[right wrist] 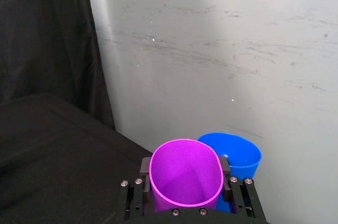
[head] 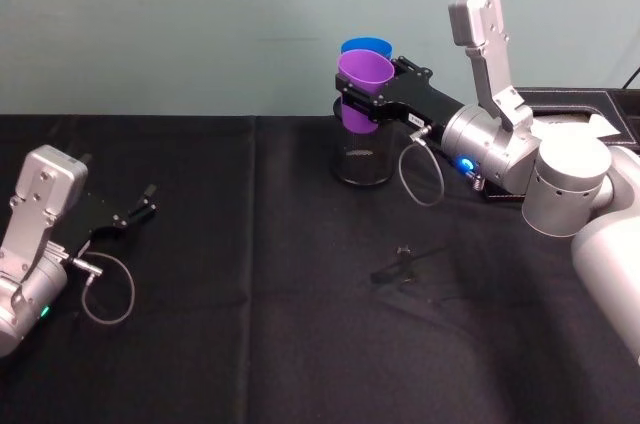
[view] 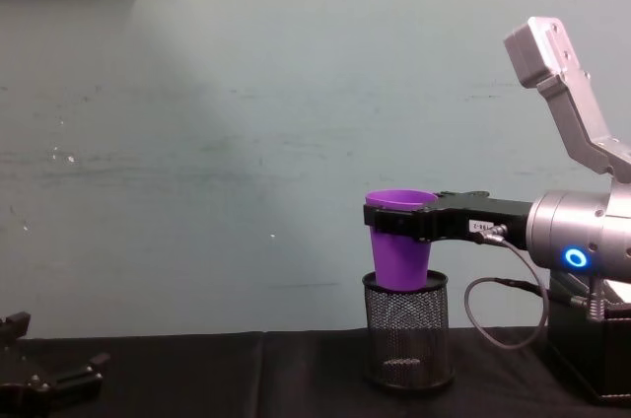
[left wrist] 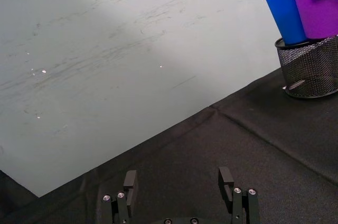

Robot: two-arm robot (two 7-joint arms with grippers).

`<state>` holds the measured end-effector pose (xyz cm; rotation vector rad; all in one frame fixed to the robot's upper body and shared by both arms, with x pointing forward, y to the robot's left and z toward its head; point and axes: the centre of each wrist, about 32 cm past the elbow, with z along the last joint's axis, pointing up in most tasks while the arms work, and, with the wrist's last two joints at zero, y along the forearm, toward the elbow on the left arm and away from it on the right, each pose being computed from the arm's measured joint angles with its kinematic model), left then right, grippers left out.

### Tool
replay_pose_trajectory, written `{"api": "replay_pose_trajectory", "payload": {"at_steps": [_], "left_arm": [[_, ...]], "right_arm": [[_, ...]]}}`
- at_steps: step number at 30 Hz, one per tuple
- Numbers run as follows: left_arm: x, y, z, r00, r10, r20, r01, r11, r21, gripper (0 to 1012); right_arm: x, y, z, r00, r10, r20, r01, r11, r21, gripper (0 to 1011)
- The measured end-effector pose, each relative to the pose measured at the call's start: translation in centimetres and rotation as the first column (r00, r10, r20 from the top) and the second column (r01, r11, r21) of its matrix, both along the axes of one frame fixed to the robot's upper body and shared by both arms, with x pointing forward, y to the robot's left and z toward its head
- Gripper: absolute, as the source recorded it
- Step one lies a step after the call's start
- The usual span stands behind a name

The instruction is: Pick up one cup with a gripper and tap it against the other cup.

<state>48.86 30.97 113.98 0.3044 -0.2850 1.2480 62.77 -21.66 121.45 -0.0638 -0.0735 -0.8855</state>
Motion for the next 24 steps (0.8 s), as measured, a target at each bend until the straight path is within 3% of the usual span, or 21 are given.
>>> {"api": "replay_pose_trajectory", "payload": {"at_steps": [24], "left_arm": [[0.00, 0.00, 0.00, 1.0000, 0.000, 0.000, 0.000, 1.0000, 0.000, 1000]], "right_arm": [[0.00, 0.00, 0.00, 1.000, 0.000, 0.000, 0.000, 1.000, 0.000, 730]]}}
